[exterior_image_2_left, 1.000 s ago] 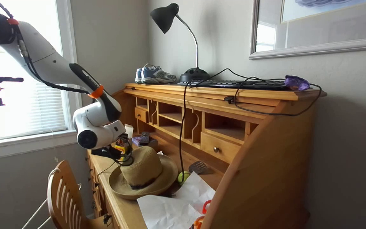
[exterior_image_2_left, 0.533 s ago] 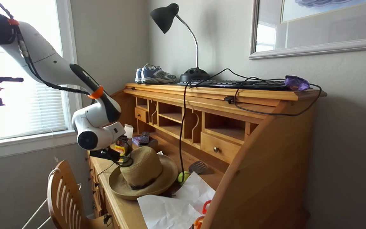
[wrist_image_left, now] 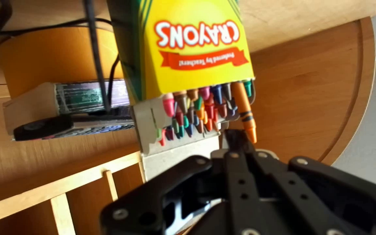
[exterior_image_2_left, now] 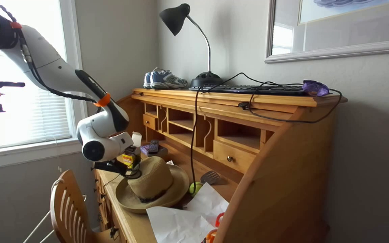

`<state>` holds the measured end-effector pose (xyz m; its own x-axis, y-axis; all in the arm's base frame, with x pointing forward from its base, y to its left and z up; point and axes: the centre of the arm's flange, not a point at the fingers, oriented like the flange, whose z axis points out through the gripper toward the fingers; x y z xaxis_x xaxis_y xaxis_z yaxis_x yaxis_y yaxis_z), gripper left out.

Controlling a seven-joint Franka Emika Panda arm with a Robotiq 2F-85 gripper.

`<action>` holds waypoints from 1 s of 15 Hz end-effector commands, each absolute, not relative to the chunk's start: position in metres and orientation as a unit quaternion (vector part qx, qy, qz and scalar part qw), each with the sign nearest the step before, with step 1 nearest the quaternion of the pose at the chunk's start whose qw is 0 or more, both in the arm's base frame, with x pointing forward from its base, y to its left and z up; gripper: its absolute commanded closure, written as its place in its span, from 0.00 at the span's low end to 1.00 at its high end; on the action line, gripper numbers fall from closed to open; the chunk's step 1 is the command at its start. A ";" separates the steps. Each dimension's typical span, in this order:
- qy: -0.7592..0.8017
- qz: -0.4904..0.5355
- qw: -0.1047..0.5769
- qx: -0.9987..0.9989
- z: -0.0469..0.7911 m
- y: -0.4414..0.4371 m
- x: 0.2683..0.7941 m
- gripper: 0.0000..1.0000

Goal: Put the crayon in the crayon box

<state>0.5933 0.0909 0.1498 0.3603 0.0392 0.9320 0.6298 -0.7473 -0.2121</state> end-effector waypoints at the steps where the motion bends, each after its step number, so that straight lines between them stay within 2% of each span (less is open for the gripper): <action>1: -0.211 -0.527 0.290 -0.770 0.148 0.086 0.589 1.00; 8: -0.238 -0.531 0.327 -0.745 0.163 0.094 0.574 1.00; 15: -0.236 -0.528 0.321 -0.750 0.156 0.089 0.571 1.00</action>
